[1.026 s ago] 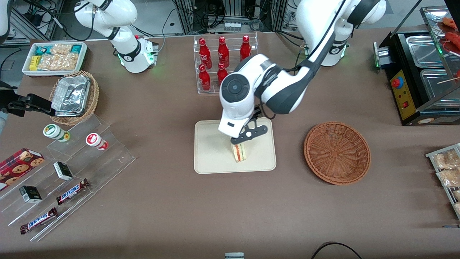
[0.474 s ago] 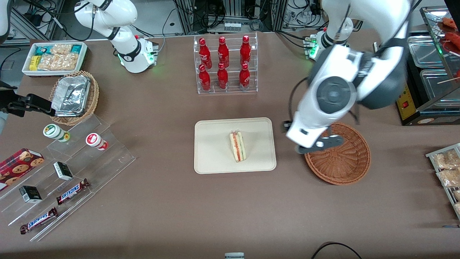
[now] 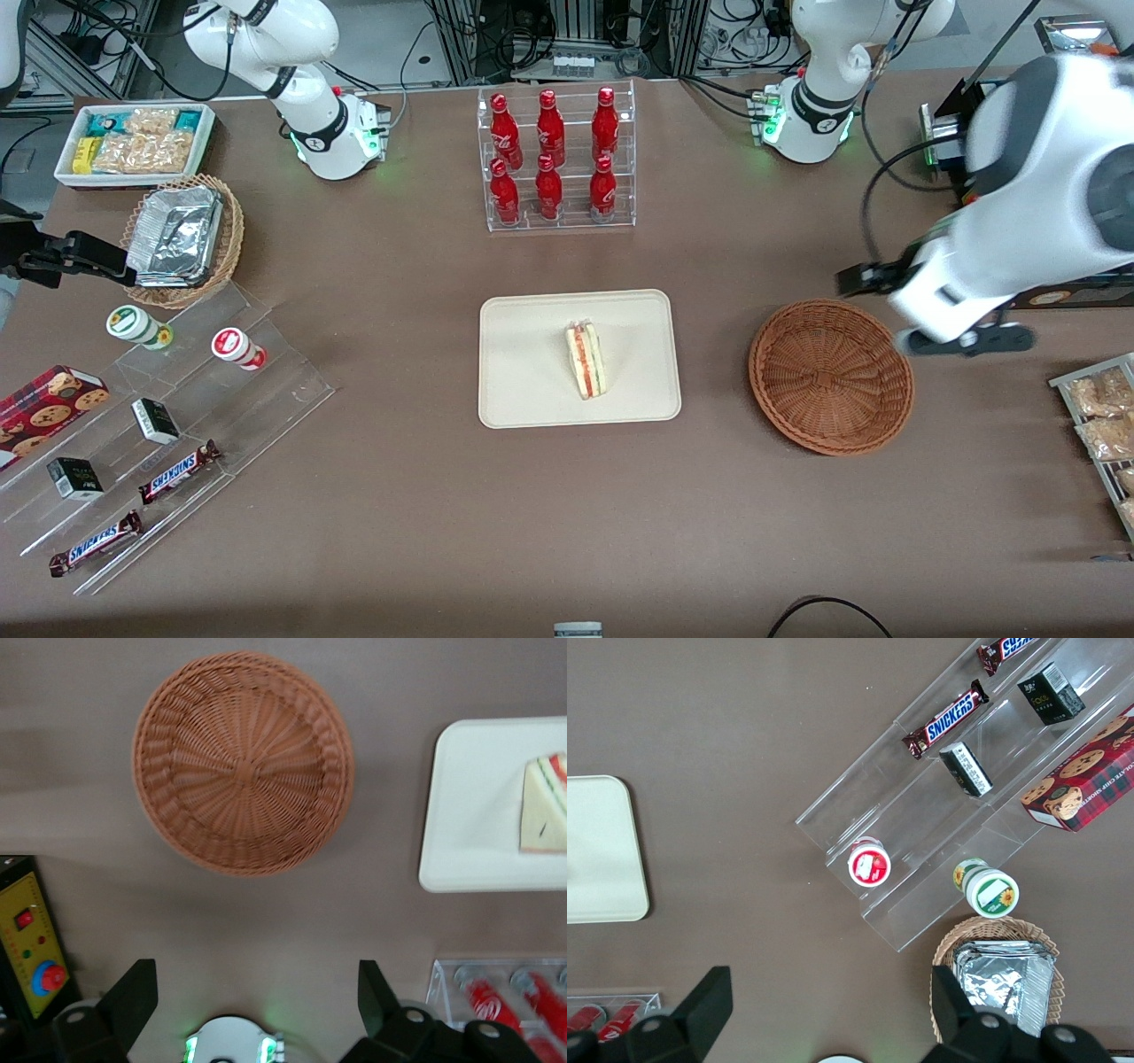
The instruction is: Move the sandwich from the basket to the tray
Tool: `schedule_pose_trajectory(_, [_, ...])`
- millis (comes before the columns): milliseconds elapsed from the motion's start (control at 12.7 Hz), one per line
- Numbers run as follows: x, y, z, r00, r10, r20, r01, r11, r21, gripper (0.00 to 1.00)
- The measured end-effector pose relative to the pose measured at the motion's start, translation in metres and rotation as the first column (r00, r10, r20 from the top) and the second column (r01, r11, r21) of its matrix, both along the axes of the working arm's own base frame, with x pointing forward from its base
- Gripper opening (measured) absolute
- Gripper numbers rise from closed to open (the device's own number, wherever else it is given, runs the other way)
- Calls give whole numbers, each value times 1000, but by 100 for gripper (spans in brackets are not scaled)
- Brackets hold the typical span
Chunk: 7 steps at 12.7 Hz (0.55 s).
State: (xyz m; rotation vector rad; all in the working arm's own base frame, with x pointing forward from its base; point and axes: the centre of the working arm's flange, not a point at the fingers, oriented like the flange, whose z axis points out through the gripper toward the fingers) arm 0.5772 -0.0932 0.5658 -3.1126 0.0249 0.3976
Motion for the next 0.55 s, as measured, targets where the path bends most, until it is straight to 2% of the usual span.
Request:
schedule_pose_trajectory(237, [-33, 41, 36, 997, -67, -24, 67, 997, -27, 100])
schedule_pose_trajectory(553, [-50, 73, 75, 999, -49, 3, 49, 998, -30, 100])
